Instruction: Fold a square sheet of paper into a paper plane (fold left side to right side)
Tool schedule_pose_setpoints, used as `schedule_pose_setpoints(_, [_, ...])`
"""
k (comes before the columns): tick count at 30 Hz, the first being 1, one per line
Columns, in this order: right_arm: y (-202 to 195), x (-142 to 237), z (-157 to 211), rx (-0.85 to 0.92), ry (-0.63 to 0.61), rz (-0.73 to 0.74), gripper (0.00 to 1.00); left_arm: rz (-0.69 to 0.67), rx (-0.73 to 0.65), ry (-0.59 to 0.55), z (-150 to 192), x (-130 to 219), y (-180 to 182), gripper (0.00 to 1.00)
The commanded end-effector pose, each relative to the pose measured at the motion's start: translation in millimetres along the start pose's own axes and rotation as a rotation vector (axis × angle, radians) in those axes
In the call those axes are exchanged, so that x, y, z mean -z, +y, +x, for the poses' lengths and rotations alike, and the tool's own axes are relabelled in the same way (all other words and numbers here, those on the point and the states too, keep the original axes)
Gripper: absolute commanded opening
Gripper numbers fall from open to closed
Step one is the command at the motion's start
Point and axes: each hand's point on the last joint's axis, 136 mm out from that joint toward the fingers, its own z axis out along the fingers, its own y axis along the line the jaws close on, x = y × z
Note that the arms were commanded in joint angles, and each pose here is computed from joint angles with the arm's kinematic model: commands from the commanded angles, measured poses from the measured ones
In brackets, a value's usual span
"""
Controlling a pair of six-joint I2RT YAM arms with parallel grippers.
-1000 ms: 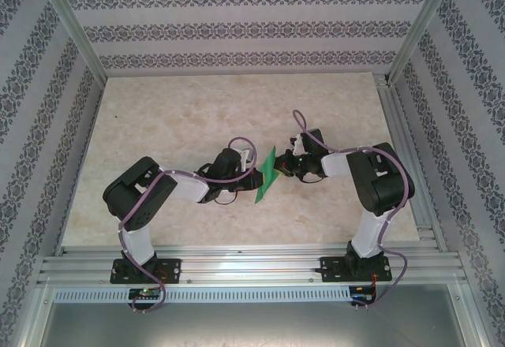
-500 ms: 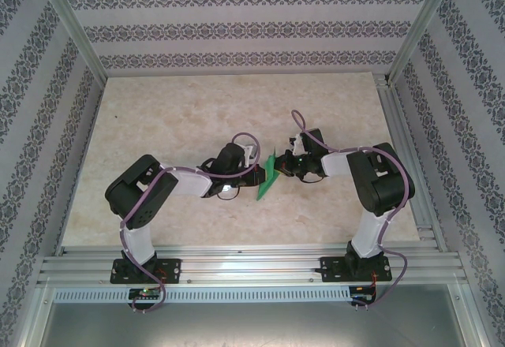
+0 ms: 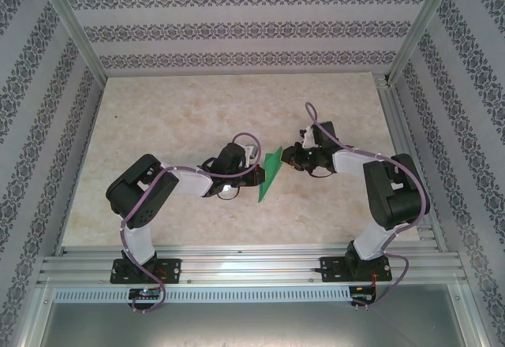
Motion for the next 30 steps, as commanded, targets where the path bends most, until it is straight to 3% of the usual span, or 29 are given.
schedule_pose_setpoints(1, [-7,2,-5,0.006,-0.004,0.029,0.15,-0.011,-0.009,-0.001,-4,1,5,0.06])
schedule_pose_setpoints(9, [-12,-13,-20,-0.014,-0.018,0.017,0.04,-0.014,0.016,-0.014,-4,3,8,0.04])
schedule_pose_setpoints(22, [-29,-35,-36,-0.039,-0.014,0.065,0.01,-0.031,0.040,-0.011,-2,1,12,0.04])
schedule_pose_setpoints(30, [-51,-39,-25,-0.034,0.022,0.157,0.00,-0.084,0.068,0.004,-3,-1,21,0.04])
